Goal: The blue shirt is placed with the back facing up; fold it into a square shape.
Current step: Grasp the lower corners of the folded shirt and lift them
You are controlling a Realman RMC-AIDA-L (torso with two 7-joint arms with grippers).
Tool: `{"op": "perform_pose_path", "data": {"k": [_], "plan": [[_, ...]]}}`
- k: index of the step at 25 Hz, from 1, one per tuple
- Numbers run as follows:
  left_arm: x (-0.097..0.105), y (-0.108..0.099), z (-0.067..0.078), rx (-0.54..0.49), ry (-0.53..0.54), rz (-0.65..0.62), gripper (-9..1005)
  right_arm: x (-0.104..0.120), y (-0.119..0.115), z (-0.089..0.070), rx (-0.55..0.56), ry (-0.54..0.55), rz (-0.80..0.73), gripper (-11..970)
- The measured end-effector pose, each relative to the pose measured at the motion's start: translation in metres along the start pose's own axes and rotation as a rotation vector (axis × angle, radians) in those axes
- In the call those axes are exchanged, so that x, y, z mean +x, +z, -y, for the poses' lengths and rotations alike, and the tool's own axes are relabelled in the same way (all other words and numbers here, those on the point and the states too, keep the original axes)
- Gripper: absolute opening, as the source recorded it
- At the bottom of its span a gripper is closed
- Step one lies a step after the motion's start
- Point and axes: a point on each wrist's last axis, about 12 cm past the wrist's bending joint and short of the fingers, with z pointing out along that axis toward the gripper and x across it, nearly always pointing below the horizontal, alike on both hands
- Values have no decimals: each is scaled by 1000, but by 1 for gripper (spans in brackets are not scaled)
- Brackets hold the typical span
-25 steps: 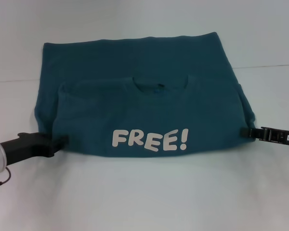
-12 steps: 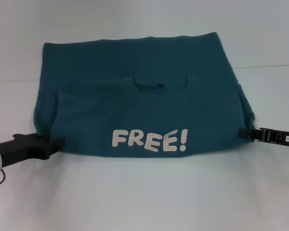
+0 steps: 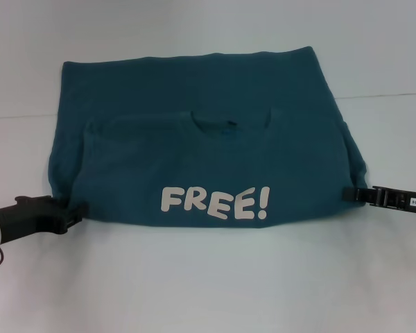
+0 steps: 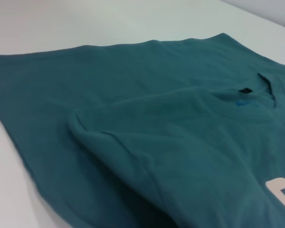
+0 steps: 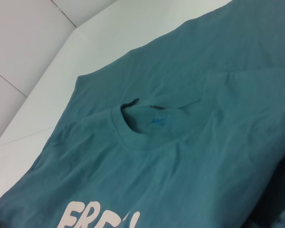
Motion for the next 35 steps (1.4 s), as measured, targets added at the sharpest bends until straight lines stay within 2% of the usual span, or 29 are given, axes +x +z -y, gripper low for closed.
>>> {"op": "perform_pose_path", "data": {"k": [7,10,15,21,24,30,35], "plan": [[-1,4,0,-29,8,-2,382,2,-1,1,1,5,1,57],[-2,4,0,-27,8,-2,162,2,-1,1,2,6,1,57],[-2,4,0,-24,9,-1,0,2,-2,1,2,5,1,57],[-1,-2,1,-1,8,2,-1,2,-3,2,7,8,7,56],[3,-13,1,41,-2,7,-1,2,-5,4,10,12,13,56],[10,-28,-2,59,-32,6,0,7,-17,13,33,13,29,55],[16,-39,1,117,-49,12,0,16,-26,17,34,12,34,56]]}}
